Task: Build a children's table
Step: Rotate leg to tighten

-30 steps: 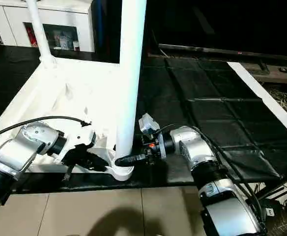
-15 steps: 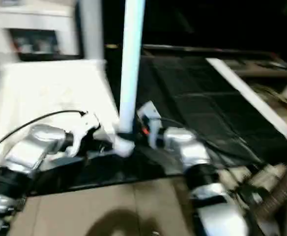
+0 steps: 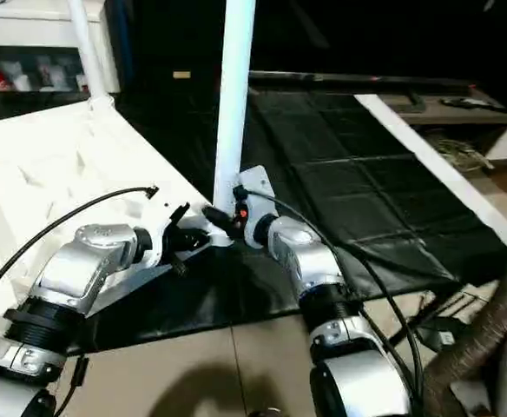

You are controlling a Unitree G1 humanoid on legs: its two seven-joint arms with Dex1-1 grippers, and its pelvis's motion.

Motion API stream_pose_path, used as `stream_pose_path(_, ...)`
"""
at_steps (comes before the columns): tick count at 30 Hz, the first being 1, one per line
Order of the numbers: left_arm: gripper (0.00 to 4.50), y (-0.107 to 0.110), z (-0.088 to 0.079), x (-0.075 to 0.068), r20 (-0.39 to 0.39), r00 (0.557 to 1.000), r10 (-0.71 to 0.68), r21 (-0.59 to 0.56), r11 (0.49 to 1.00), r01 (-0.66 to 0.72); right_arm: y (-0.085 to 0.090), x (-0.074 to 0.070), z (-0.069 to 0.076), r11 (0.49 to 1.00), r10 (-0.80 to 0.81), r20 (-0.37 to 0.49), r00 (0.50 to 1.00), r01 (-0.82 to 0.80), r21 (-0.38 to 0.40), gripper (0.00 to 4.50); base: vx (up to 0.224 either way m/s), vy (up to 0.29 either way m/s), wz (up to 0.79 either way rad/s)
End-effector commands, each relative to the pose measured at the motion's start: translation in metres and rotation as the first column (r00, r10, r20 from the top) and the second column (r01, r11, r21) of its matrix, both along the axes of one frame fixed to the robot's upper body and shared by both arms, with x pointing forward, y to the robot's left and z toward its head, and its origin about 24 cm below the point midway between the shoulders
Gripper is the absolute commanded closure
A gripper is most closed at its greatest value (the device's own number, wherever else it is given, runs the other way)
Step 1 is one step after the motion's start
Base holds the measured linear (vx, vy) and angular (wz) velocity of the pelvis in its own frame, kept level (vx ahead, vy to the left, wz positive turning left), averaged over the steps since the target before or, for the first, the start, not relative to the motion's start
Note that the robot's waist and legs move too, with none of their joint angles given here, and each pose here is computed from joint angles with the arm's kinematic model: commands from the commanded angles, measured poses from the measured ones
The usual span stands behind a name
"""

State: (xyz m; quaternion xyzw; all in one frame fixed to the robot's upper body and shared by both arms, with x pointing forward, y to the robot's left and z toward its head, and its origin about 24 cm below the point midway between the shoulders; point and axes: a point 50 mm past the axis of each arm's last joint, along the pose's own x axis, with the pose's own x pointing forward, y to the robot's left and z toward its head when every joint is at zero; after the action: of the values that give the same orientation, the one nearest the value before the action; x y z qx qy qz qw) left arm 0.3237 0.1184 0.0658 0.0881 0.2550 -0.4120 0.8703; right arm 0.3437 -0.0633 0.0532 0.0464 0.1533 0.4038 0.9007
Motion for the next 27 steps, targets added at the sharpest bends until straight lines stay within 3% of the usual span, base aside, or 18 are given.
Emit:
stream_pose_path(1,4.5,-0.014,0.013,0.002,0.054,0.996,-0.065,-0.035,0.997,0.067,0.016,-0.015,-0.01,0.987,0.152,-0.055,0.987,-0.149,0.051,1.35,0.0,0.0,0.0)
stream_pose_path(7,4.5,0.0,0.011,-0.008,0.033,0.977,-0.211,-0.008,0.977,0.212,-0.027,-0.019,-0.006,0.961,0.274,-0.028,0.961,-0.273,0.048,0.8,0.0,0.0,0.0)
stream_pose_path(12,4.5,0.008,0.009,-0.018,0.0,0.933,-0.361,0.011,0.932,0.361,-0.047,-0.022,0.003,0.92,0.392,-0.012,0.92,-0.391,0.039,0.35,0.0,0.0,0.0)
stream_pose_path(13,4.5,0.012,0.009,-0.021,-0.022,0.911,-0.413,0.021,0.91,0.413,-0.053,-0.024,0.006,0.89,0.456,-0.017,0.89,-0.455,0.031,0.24,0.0,0.0,0.0)
stream_pose_path(17,4.5,0.017,0.009,-0.025,-0.046,0.881,-0.471,0.023,0.881,0.472,-0.058,-0.027,0.008,0.849,0.528,-0.022,0.849,-0.528,0.006,0.07,0.0,0.0,0.0)
stream_pose_path(21,4.5,0.021,0.01,-0.034,-0.084,0.798,-0.596,0.023,0.8,0.6,-0.06,-0.031,0.011,0.762,0.645,-0.056,0.762,-0.647,-0.017,0.07,0.0,0.0,0.0)
stream_pose_path(27,4.5,0.019,0.01,-0.039,-0.117,0.735,-0.668,0.032,0.737,0.675,-0.052,-0.027,0.011,0.738,0.673,-0.049,0.738,-0.674,-0.02,0.07,0.0,0.0,0.0)
